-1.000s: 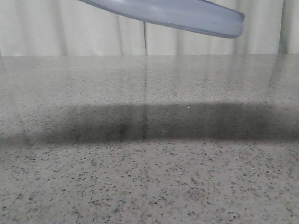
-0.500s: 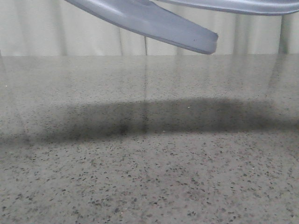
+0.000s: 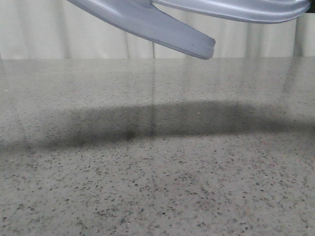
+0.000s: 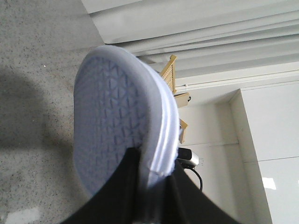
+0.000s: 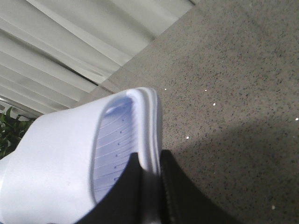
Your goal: Insert blue slippers together front up
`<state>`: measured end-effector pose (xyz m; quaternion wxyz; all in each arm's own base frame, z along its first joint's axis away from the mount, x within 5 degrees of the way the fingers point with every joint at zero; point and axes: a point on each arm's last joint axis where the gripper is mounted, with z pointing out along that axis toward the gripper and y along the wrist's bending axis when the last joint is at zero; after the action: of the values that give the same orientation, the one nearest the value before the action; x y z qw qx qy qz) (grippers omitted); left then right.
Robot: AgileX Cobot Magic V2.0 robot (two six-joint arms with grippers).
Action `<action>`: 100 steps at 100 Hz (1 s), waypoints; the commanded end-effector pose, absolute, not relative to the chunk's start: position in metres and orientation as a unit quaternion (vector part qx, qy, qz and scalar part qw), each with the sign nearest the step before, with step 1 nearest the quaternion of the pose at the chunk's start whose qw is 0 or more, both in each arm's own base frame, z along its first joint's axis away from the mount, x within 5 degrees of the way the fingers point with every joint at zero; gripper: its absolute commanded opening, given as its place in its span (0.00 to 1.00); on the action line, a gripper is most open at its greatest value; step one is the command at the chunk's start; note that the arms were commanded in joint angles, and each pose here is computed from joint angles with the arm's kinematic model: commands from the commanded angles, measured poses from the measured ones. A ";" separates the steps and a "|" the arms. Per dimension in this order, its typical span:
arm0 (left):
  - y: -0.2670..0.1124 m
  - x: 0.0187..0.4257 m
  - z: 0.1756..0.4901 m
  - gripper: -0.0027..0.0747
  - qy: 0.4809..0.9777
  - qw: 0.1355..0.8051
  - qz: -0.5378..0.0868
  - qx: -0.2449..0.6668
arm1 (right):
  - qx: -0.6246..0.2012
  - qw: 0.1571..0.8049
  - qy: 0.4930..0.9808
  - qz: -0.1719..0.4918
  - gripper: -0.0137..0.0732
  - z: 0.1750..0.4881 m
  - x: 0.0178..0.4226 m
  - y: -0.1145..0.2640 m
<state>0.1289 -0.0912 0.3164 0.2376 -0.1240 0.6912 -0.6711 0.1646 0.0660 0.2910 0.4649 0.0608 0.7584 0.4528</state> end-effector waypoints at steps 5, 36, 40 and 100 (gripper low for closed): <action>-0.098 0.118 0.335 0.06 0.651 0.199 -0.728 -0.078 | 0.005 0.483 0.726 0.490 0.03 0.310 0.159 0.074; -0.096 0.122 0.333 0.06 0.656 0.217 -0.718 -0.091 | 0.005 0.551 0.724 0.414 0.17 0.317 0.154 0.063; -0.096 0.122 0.333 0.06 0.656 0.219 -0.716 -0.094 | 0.006 0.555 0.724 0.410 0.22 0.318 0.153 0.062; -0.090 0.134 0.328 0.06 0.667 0.260 -0.682 -0.149 | 0.034 0.605 0.722 0.333 0.60 0.323 0.146 0.047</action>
<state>0.1324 -0.0903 0.3121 0.2604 -0.1294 0.7069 -0.6448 0.1510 0.0496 0.3064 0.5730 0.0389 0.7434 0.3428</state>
